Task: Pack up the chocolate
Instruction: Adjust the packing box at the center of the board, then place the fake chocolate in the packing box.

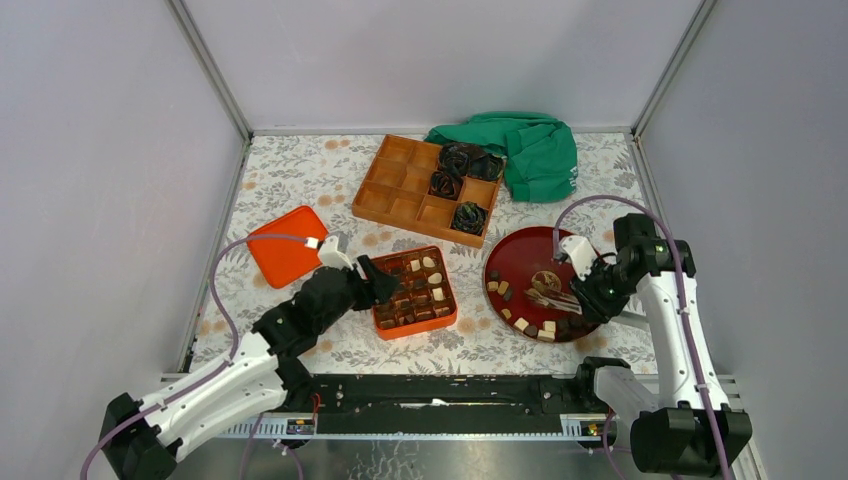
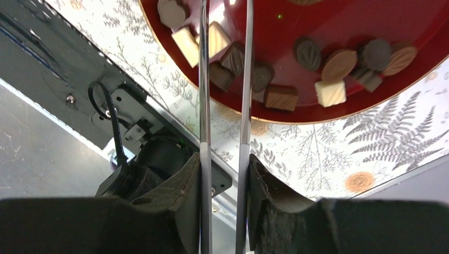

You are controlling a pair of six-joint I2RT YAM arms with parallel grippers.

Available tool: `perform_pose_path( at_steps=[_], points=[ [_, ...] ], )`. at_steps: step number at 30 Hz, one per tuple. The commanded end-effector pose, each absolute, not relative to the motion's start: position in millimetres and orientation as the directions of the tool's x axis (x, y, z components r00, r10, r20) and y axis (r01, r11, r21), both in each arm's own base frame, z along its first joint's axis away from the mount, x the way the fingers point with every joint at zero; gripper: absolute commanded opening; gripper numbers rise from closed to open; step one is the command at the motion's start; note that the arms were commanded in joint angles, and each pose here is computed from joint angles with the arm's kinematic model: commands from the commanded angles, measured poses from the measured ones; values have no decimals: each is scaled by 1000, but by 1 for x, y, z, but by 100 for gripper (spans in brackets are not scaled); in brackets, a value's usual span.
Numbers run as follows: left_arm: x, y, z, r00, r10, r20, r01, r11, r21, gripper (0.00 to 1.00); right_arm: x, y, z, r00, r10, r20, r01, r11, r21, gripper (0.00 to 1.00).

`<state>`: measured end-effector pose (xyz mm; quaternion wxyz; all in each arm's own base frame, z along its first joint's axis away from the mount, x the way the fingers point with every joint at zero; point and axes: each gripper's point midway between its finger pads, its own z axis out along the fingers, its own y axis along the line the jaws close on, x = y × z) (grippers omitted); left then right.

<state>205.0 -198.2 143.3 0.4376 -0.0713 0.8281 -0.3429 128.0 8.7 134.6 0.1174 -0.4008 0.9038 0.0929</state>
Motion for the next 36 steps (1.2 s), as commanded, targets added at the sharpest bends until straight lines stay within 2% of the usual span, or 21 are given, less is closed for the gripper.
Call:
perform_pose_path(
  at_steps=[1, 7, 13, 19, 25, 27, 32, 36],
  points=[
    [212, -165, 120, -609, -462, -644, -64, 839, -541, 65, 150, 27, 159, -599, -675, -432, -763, 644, 53, 0],
    [218, -145, 101, -631, -427, -648, -221, 899, -378, 58, 176, 57, 174, -493, -626, -604, -815, 576, 69, 0],
    [224, -139, 91, -657, -364, -660, -253, 931, -262, 54, 186, 79, 184, -418, -578, -701, -858, 506, 94, 0],
    [229, -141, 69, -711, -269, -650, -228, 962, -149, 40, 189, 98, 198, -353, -555, -753, -901, 420, 113, 0],
    [233, -149, 54, -758, -210, -618, -199, 976, -88, 15, 181, 138, 198, -208, -595, -776, -968, 238, 77, 0],
    [234, -152, 55, -759, -215, -614, -196, 976, -99, 10, 178, 149, 198, -174, -603, -778, -980, 184, 76, 0],
    [239, -154, 68, -727, -221, -650, -175, 975, -136, 1, 175, 171, 197, -123, -626, -770, -992, 82, 92, 0],
    [248, -155, 90, -674, -214, -707, -138, 977, -164, 0, 172, 186, 199, -62, -646, -760, -997, 3, 79, 0]
  ],
)
